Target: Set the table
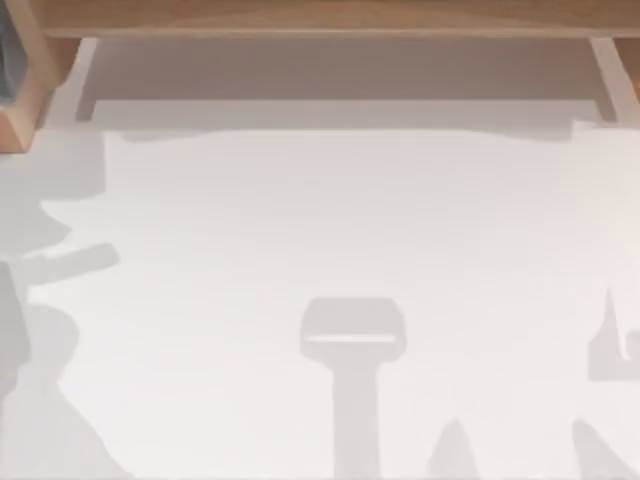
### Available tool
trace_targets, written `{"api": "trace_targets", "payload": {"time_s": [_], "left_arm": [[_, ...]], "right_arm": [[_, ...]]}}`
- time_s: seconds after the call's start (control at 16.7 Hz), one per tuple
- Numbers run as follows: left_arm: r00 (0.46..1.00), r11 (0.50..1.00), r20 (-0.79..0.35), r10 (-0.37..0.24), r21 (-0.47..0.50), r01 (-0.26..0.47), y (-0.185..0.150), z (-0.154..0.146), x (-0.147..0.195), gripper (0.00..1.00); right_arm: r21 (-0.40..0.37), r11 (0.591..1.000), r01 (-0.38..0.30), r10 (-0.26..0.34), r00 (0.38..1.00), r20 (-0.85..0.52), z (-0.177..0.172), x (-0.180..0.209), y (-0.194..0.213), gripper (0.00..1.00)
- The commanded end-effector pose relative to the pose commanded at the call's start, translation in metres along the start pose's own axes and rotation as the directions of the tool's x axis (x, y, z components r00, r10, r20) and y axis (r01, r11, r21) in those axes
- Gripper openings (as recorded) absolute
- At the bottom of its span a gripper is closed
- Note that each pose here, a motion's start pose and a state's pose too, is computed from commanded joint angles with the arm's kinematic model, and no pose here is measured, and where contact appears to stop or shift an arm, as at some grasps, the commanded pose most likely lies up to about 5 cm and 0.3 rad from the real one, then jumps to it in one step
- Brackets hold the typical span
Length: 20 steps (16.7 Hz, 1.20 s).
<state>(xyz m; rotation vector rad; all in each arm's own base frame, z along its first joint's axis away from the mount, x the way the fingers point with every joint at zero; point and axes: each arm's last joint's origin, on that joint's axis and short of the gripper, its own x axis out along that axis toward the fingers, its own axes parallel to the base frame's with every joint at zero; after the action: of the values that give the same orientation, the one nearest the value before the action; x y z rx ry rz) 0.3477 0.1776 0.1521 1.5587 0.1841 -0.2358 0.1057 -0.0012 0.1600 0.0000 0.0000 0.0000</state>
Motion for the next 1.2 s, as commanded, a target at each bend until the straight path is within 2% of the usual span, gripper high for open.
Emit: {"api": "trace_targets", "payload": {"time_s": [0.3,0.72,0.96,1.2], "left_arm": [[1.0,1.0,0.003,0.0,0.002,0.0,0.001,0.002,0.001,0.0],[1.0,1.0,0.0,0.002,0.001,-0.002,0.004,0.0,0.029,0.0],[1.0,1.0,0.0,0.0,0.0,0.0,0.003,0.0,0.03,0.0],[1.0,1.0,0.0,0.0,0.0,0.0,0.003,0.0,0.03,0.3]], "right_arm": [[0.0,1.0,0.0,0.0,1.0,0.0,0.0,0.0,0.0,1.0],[0.0,1.0,0.0,0.0,1.0,0.0,0.0,0.0,0.0,1.0],[0.0,1.0,0.0,0.0,1.0,0.0,0.0,0.0,0.0,1.0],[0.0,1.0,0.0,0.0,1.0,0.0,0.0,0.0,0.0,1.0]]}}
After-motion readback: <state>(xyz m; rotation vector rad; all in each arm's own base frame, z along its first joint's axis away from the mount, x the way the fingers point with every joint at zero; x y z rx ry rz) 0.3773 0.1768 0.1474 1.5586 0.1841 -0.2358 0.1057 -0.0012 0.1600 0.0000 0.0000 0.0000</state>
